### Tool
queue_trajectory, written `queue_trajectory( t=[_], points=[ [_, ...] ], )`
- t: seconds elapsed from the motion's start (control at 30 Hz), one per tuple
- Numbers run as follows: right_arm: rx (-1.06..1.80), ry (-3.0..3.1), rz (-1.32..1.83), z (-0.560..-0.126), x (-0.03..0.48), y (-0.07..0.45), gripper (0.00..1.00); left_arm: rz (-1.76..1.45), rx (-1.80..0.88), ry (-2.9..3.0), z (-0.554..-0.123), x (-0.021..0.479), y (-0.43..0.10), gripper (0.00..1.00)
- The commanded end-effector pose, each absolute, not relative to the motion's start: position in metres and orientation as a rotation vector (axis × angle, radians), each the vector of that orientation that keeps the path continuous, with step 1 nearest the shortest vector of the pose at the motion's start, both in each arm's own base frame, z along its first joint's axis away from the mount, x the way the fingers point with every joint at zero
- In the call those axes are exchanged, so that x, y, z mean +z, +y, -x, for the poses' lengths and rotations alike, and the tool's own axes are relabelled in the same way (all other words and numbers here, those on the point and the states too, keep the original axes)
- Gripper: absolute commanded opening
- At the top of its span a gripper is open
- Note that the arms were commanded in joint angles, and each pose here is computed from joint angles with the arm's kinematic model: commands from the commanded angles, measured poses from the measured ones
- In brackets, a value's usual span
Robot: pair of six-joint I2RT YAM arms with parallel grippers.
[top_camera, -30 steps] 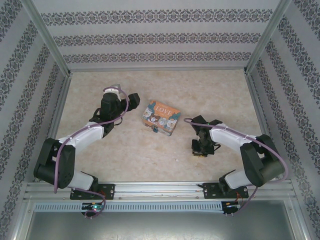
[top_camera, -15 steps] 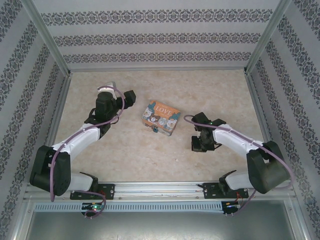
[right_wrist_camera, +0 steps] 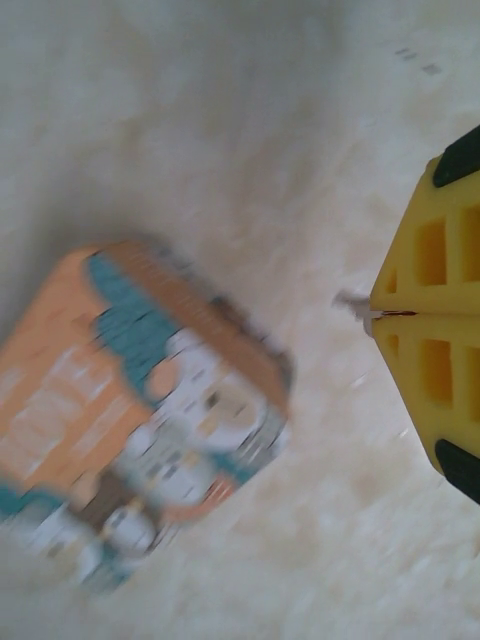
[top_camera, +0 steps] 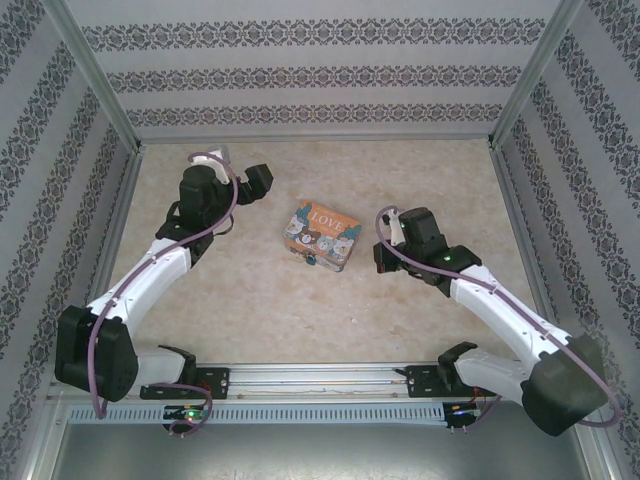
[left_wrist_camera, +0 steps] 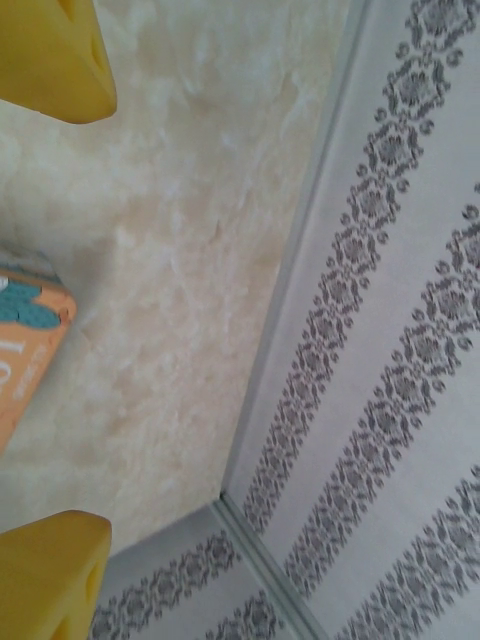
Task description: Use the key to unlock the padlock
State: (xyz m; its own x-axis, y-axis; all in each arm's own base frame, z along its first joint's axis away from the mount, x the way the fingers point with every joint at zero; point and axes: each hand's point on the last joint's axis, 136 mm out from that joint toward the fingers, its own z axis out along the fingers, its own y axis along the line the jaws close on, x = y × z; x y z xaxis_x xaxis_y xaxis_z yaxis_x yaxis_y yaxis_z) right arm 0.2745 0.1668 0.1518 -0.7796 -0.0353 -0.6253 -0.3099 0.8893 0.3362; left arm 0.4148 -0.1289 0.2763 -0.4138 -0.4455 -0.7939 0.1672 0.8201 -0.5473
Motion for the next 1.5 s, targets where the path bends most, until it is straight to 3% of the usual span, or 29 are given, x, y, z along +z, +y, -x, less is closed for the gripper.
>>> queue_trajectory(
  t=[0.0, 0.6, 1.47],
  points=[
    [0.693, 2.216, 0.320, -0.291, 0.196, 0.191, 0.00, 0.242, -0.823, 1.903, -0.406, 0.293, -0.138, 0.99],
    [1.059, 1.921, 0.253, -0.326, 0.284, 0.249, 0.00, 0.533, -1.525, 1.879, -0.402, 0.309, -0.193, 0.99],
    [1.119, 1.784, 0.369, -0.358, 0.319, 0.323, 0.00, 0.540, -1.787, 1.898, -0.385, 0.308, -0.257, 0.99]
  ],
)
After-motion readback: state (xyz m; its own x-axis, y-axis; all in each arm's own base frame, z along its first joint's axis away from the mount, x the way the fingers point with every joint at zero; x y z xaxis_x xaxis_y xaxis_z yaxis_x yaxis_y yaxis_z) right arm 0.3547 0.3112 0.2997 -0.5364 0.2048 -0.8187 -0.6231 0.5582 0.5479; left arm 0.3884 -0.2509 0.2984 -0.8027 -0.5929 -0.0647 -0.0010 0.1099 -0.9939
